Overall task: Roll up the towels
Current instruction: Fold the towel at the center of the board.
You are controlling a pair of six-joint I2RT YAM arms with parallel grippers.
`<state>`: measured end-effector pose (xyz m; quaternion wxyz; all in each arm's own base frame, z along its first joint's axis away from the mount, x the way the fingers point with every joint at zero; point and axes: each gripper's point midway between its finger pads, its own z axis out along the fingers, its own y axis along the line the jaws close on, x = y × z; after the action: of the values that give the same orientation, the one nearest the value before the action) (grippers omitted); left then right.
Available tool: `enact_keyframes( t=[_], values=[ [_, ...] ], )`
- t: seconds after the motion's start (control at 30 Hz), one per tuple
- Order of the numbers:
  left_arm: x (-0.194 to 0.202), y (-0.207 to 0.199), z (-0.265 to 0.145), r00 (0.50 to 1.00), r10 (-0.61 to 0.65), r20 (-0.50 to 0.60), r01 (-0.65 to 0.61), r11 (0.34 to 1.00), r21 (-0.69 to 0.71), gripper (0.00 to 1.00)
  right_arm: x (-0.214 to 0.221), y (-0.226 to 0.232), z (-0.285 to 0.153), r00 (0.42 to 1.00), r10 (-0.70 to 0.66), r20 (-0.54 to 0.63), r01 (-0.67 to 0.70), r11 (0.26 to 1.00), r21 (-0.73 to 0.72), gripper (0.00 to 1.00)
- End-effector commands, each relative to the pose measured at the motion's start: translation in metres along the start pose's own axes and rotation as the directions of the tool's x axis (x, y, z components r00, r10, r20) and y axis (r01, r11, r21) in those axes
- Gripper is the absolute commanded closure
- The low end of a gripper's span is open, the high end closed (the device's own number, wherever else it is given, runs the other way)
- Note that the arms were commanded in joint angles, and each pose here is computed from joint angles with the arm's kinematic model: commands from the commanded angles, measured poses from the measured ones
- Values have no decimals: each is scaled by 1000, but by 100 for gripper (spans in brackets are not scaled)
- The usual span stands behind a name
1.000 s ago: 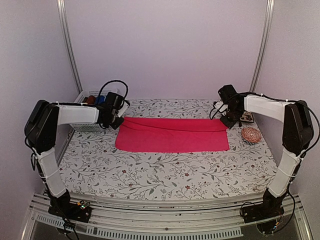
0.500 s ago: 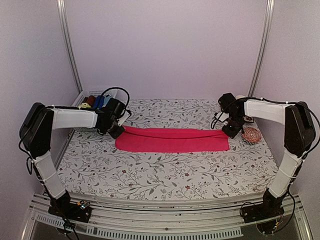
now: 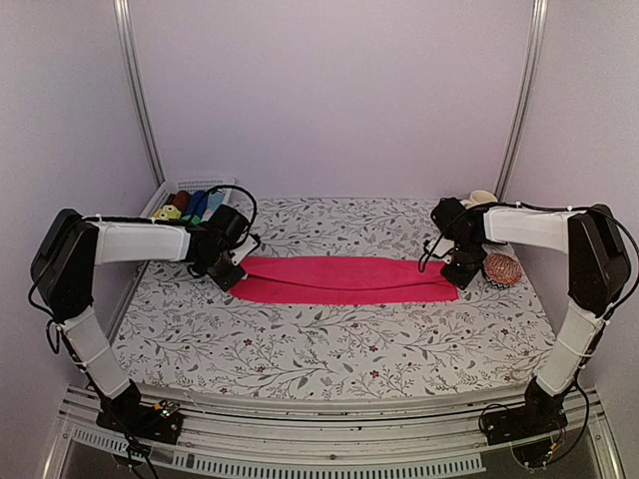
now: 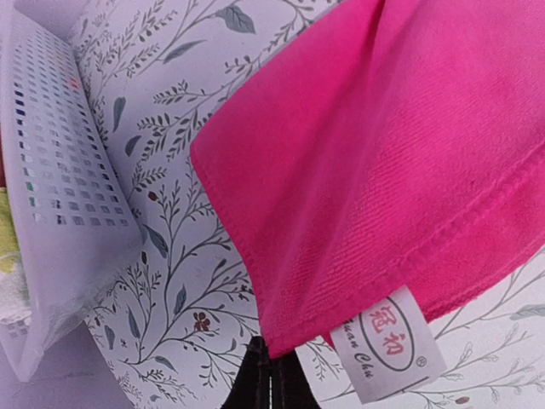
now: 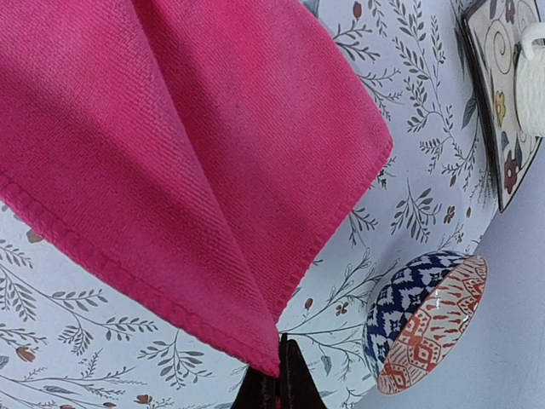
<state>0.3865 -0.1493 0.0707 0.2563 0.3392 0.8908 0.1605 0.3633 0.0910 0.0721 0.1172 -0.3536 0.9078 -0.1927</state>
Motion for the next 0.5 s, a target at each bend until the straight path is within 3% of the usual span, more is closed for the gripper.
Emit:
enact_keyframes(
  t=[0.0,0.47],
  values=[
    [12,-11,-13,1000,-4,-20,5,999,41,100,5,-1,-8,1000,-5,10,5,1000,20,98],
    [28,-24,-11,998,16,-55,-12,997,73,100,20,7,3,998,-54,-35,56,997,54,98]
  ],
)
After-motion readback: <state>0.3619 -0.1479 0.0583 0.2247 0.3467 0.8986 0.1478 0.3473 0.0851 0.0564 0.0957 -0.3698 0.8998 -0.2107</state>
